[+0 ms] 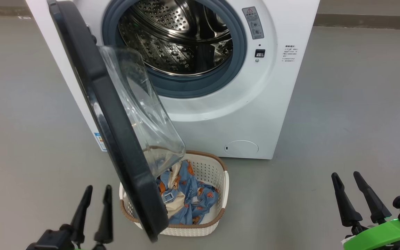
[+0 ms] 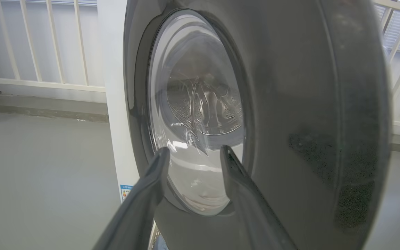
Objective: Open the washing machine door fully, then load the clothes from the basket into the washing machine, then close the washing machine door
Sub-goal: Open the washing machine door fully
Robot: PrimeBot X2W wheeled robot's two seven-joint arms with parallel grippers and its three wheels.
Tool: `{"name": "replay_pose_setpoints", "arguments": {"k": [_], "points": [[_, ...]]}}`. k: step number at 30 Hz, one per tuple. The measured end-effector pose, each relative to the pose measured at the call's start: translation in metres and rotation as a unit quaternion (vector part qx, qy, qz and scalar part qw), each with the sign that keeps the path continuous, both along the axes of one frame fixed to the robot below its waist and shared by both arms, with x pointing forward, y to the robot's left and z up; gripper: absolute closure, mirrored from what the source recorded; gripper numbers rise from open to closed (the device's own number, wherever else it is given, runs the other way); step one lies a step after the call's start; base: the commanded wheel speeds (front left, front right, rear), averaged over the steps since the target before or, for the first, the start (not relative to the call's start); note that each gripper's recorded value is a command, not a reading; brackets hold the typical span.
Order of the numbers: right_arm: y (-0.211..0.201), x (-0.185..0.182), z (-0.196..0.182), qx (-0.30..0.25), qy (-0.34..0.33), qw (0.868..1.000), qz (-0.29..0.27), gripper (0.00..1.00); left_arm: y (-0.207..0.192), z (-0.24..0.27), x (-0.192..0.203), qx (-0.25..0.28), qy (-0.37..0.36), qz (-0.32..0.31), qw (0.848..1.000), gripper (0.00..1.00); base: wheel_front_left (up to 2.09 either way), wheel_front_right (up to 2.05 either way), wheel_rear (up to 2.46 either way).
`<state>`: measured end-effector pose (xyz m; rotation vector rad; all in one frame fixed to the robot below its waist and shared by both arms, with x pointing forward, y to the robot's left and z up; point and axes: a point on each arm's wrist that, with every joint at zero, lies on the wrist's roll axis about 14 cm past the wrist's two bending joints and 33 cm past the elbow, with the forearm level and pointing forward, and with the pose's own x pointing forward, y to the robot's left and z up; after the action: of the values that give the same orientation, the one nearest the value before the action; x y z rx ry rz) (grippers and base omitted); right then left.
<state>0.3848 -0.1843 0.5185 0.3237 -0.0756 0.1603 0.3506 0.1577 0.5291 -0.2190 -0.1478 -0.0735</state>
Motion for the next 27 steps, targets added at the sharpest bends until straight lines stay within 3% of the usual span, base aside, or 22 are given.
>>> {"name": "replay_pose_setpoints", "arguments": {"k": [2, 10, 18, 27], "points": [[0.000, 0.000, 0.000, 0.000, 0.000, 1.000, 0.000, 0.00, 0.002, 0.001, 0.000, 0.000, -0.001, 0.003, 1.000, 1.00, 0.00, 0.00, 0.00], [0.000, 0.001, -0.001, 0.003, 0.002, 1.000, 0.000, 0.00, 0.010, 0.018, 0.002, 0.000, -0.027, 0.014, 1.000, 1.00, 0.00, 0.00, 0.00], [0.003, 0.002, 0.000, 0.004, 0.001, 1.000, 0.004, 0.00, 0.016, 0.077, -0.004, 0.012, -0.121, 0.028, 0.992, 1.00, 0.00, 0.00, 0.00], [0.006, 0.003, 0.000, 0.004, 0.001, 1.000, 0.007, 0.00, -0.018, 0.139, -0.021, 0.024, -0.221, -0.019, 0.975, 1.00, 0.00, 0.00, 0.00]]}}
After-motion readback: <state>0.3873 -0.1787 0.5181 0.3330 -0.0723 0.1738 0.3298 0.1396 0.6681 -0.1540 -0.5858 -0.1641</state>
